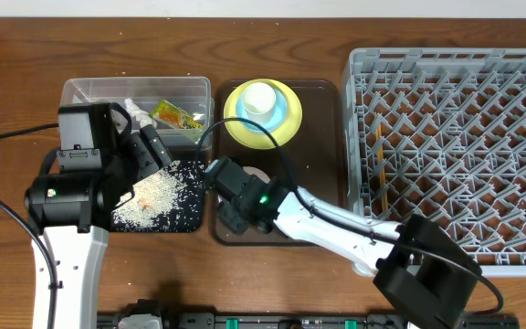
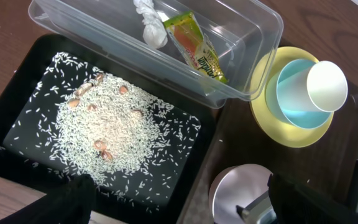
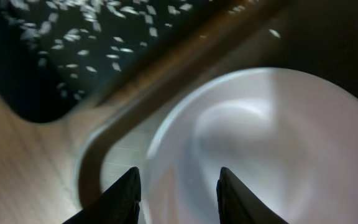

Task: Sort waste into correct bins and load items into the dishwasher rack
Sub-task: 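Reach right gripper to the white bowl on the brown tray and grasp rim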

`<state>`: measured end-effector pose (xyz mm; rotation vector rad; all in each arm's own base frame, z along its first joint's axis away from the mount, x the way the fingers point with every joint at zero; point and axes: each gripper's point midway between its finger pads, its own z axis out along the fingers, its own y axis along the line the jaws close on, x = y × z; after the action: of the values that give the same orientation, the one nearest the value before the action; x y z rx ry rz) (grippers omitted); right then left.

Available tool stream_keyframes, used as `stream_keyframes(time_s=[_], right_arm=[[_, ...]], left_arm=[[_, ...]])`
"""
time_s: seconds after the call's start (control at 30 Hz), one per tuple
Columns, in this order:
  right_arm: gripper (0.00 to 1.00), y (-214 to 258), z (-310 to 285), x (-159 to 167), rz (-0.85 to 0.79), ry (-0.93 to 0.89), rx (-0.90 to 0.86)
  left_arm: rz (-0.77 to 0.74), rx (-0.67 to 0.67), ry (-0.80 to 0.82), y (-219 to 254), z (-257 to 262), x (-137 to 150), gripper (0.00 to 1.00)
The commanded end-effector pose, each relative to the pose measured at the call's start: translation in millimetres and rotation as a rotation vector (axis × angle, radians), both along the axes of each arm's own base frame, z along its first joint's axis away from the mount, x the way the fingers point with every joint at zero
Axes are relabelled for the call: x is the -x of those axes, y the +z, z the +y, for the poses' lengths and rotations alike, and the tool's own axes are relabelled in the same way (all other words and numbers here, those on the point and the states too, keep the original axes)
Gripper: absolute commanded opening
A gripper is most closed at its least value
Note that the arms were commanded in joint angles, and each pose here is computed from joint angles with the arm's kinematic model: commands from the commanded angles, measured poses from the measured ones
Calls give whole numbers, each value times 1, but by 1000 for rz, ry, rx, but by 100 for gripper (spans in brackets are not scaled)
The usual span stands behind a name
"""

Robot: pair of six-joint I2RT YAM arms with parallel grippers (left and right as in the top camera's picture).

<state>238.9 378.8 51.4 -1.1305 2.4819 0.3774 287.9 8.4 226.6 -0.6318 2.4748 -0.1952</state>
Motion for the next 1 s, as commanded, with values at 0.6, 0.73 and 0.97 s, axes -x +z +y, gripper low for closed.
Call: stream_keyframes(time_s=[0.6, 0.73, 0.97], right_arm=[[31, -16, -2, 24, 57, 28, 45], [29, -17, -3, 29, 65, 34, 60], [21, -23, -16, 35, 90, 32, 116]], left_arm=[[9, 6, 3, -3, 0, 1, 91], [9, 6, 2, -3, 0, 1, 91], [9, 6, 3, -3, 0, 1, 91]])
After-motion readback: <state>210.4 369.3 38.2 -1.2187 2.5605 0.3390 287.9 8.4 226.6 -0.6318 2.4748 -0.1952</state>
